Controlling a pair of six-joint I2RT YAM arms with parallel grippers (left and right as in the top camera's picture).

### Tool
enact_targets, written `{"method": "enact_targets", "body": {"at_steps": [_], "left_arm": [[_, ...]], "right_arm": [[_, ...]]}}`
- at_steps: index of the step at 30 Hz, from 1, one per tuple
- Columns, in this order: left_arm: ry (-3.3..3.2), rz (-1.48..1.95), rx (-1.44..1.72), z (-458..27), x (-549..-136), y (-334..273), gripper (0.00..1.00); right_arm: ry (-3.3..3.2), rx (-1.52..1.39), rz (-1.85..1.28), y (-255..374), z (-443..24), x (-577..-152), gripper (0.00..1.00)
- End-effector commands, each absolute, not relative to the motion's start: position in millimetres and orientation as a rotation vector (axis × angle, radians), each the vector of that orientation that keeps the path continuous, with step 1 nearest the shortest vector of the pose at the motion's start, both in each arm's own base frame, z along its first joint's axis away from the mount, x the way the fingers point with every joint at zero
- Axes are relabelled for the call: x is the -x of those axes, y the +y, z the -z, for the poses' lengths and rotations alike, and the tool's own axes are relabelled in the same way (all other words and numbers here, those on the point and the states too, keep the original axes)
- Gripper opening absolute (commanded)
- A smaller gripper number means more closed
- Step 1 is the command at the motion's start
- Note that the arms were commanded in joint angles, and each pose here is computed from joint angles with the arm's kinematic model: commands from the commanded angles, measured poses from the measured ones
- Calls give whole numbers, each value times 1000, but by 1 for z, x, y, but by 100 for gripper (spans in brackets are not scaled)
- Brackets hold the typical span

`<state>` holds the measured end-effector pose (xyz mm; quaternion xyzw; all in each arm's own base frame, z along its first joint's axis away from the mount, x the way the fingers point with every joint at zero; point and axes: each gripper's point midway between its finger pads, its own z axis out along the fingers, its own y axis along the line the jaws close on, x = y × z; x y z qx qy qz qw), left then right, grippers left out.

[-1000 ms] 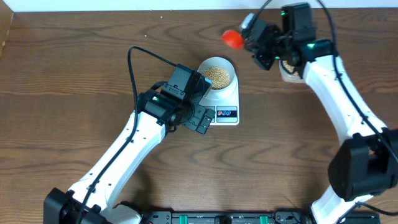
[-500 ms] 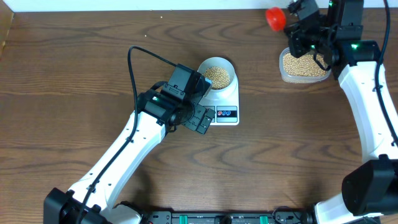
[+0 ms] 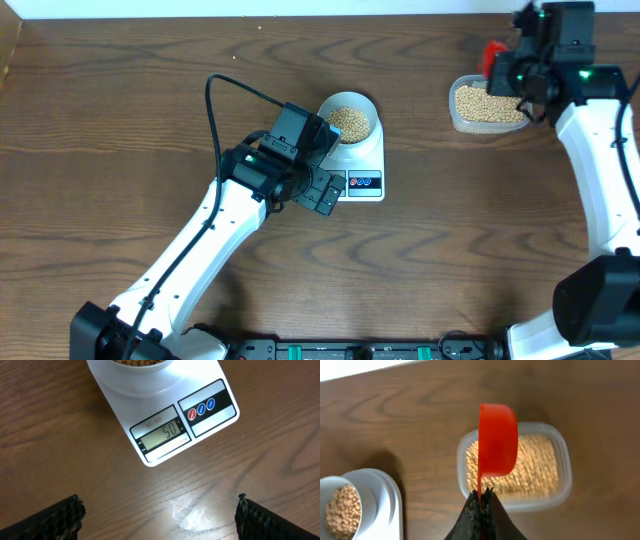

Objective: Scoop item into bowl and weigh 50g on scale
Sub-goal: 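Move the scoop back right to the chickpea tub, then lower the scoop into the tub and open the right gripper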

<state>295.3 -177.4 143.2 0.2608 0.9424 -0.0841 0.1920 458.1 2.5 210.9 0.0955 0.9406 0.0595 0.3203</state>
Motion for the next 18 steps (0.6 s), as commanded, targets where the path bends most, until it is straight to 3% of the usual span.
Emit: {"method": "enact_targets", "body": {"at_steps": [1, 18], "left_arm": [[2632, 220, -743, -146, -297, -175, 98], [2632, 220, -743, -146, -297, -175, 98]], "right_arm": [[2413, -650, -220, -17, -220, -449, 1], [2321, -1018, -105, -48, -180, -439, 2]]}}
